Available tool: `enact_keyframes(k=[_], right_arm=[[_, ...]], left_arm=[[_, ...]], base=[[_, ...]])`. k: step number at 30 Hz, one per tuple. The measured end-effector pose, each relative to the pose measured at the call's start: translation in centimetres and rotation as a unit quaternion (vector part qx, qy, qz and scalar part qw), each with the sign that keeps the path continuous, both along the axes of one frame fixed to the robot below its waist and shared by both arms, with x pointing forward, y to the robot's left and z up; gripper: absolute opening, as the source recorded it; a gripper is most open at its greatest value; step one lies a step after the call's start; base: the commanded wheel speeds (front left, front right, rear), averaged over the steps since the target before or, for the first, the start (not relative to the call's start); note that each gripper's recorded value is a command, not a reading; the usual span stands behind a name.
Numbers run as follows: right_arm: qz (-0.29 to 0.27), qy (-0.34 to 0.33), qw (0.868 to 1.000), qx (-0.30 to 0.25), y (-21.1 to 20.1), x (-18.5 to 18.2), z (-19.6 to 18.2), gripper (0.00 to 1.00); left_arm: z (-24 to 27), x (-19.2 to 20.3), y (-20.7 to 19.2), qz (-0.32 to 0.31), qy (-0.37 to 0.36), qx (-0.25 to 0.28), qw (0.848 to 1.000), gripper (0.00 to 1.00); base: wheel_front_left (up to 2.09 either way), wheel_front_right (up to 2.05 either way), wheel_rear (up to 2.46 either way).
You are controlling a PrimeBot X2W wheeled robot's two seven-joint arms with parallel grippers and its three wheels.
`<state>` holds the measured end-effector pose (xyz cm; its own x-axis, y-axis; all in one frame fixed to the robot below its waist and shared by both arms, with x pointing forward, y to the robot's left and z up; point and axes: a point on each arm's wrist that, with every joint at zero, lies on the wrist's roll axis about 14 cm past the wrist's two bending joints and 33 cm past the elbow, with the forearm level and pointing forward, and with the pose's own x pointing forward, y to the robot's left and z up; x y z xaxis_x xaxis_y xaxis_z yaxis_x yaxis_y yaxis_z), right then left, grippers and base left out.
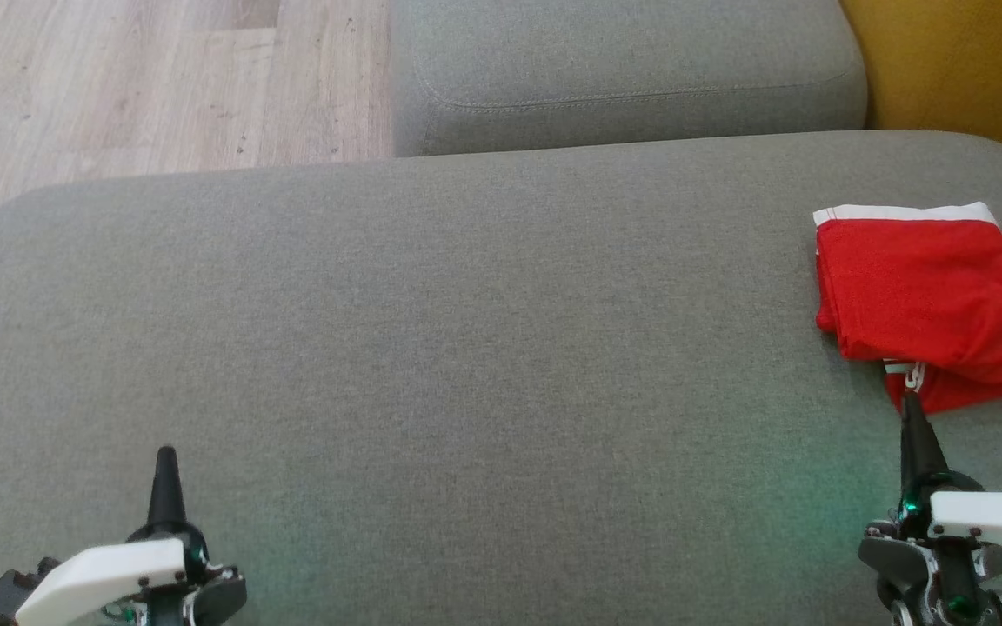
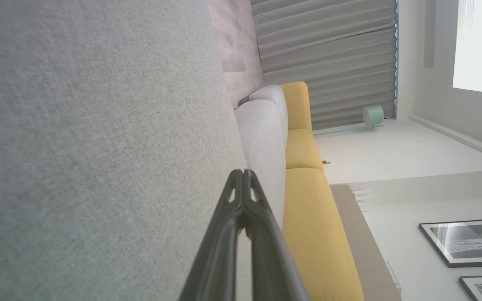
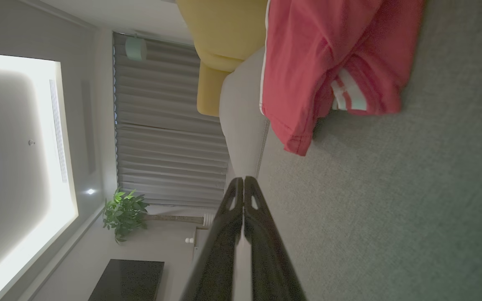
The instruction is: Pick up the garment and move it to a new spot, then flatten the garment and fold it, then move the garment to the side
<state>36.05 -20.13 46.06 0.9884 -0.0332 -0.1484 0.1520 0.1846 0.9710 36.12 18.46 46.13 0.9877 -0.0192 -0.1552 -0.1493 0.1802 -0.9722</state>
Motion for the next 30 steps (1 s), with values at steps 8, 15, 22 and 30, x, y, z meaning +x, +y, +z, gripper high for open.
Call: enact_keyframes(k=[8,15,22,30], right_arm=[[-0.006,-0.014,0.999,0.048,-0.2,0.7,0.7,0.0],[-0.009,-0.025,0.996,0.089,-0.2,1.1,1.3,0.0],[-0.01,-0.026,0.994,0.101,-0.2,1.2,1.4,0.0],[-0.01,-0.026,0.994,0.101,-0.3,1.2,1.4,0.0]], left_arm=[[0.5,0.5,0.1,0.002,-0.009,-0.044,0.999,0.0],[1.4,1.1,0.4,0.008,-0.025,-0.081,0.996,0.0],[1.7,1.4,0.4,0.009,-0.031,-0.092,0.995,0.0],[1.7,1.4,0.4,0.009,-0.031,-0.092,0.995,0.0]], base=[[0.0,0.0,0.0],[0.0,0.0,0.0],[0.0,0.0,0.0],[0.0,0.0,0.0]])
